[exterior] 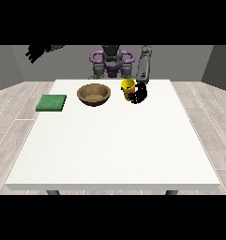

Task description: Pick the cup and pour the ball into the bowl, then pick the bowl and place it on the pad

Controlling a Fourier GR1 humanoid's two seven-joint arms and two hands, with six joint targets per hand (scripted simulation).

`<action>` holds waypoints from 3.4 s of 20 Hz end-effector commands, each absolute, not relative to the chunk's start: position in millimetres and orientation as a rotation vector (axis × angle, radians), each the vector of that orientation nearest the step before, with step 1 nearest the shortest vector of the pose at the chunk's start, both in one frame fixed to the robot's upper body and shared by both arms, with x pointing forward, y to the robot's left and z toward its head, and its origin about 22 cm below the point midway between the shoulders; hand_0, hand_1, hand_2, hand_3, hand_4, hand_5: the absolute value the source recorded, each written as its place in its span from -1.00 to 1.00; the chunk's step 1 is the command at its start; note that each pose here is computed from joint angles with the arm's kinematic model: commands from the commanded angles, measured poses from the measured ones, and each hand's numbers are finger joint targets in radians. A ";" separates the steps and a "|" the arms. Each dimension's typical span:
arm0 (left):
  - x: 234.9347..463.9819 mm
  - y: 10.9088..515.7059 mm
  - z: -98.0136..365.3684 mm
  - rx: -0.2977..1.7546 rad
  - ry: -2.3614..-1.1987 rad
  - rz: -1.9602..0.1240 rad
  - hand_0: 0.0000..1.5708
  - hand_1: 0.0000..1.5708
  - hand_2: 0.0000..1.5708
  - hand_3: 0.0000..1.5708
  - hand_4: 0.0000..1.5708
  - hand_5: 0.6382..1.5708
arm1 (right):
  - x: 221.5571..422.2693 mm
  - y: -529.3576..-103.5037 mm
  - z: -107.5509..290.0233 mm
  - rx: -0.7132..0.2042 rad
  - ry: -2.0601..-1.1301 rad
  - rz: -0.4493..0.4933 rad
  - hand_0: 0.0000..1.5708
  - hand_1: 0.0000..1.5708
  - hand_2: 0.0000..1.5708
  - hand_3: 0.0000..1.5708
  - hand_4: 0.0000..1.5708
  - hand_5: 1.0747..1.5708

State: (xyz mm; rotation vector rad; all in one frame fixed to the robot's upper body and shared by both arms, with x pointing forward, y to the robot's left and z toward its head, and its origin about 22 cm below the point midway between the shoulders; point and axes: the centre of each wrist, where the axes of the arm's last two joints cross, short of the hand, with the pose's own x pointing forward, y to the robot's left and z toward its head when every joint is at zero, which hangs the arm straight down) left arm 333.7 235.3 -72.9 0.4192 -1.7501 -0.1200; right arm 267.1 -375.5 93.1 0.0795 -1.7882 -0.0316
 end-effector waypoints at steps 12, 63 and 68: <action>375.0 135.5 -31.6 1.001 -1.613 -0.883 0.73 0.73 1.00 1.00 0.85 0.92 | 271.4 -407.3 51.0 0.047 -1.627 -0.116 -1.00 -1.00 -1.00 -0.89 -0.14 0.96; 410.6 251.6 166.5 0.176 -1.742 -0.169 -1.00 -1.00 -1.00 -1.00 0.34 0.99 | 265.0 -331.9 -43.9 -0.022 -1.416 -0.287 -1.00 -1.00 -1.00 -1.00 -0.08 0.97; 404.7 316.4 197.3 0.077 -1.792 -0.153 -1.00 -1.00 -1.00 -1.00 0.34 0.97 | 270.3 -305.3 -58.5 -0.036 -1.466 -0.354 -1.00 -1.00 -1.00 -1.00 -0.06 0.98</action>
